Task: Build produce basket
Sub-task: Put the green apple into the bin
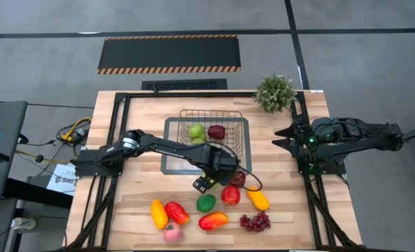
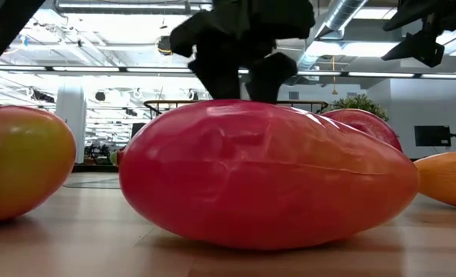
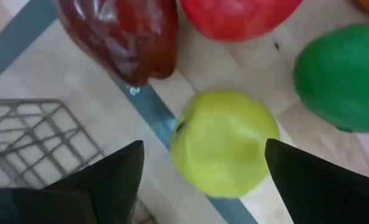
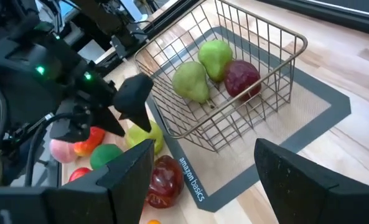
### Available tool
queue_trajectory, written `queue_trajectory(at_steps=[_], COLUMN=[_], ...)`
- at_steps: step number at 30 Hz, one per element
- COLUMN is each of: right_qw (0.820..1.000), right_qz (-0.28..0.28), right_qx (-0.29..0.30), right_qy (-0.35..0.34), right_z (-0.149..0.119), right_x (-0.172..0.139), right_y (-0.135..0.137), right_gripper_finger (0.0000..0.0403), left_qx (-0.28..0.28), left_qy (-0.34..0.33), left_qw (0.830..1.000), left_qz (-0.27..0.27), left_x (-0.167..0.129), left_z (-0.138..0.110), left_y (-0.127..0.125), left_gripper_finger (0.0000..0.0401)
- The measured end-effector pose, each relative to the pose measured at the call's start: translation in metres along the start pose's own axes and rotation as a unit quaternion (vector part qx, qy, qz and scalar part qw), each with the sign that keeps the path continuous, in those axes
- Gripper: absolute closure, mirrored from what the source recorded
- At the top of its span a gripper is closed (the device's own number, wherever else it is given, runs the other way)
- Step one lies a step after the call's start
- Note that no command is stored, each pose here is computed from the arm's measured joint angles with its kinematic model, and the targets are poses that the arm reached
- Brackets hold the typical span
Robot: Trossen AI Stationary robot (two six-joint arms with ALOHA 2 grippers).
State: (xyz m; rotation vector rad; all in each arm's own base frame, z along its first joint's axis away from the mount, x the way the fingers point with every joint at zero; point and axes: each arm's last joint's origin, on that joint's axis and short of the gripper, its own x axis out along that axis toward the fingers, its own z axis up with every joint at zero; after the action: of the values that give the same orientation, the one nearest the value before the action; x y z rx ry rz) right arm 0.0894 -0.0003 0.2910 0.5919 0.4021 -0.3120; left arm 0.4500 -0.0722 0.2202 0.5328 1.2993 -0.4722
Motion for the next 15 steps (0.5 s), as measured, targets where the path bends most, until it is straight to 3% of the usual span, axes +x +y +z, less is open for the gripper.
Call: queue_trajectory(at_steps=[7,15], right_qw=[1.000,1.000], right_qz=[-0.004,-0.006], right_qx=[-0.005,-0.006], right_qy=[0.005,0.008], right_z=[-0.0010,-0.0016], right_x=[0.0000,0.0001], right_y=[-0.0008,-0.0012], right_gripper_finger=[0.0103,0.0103], left_qx=[0.021,0.006], left_qy=[0.015,0.024], left_qw=[1.000,1.000], left_qz=[-0.011,-0.011], left_x=[0.0102,0.0069], left_z=[-0.0002,-0.0013], left_y=[-0.0016,-0.0010], left_gripper_finger=[0.0080,0.0080])
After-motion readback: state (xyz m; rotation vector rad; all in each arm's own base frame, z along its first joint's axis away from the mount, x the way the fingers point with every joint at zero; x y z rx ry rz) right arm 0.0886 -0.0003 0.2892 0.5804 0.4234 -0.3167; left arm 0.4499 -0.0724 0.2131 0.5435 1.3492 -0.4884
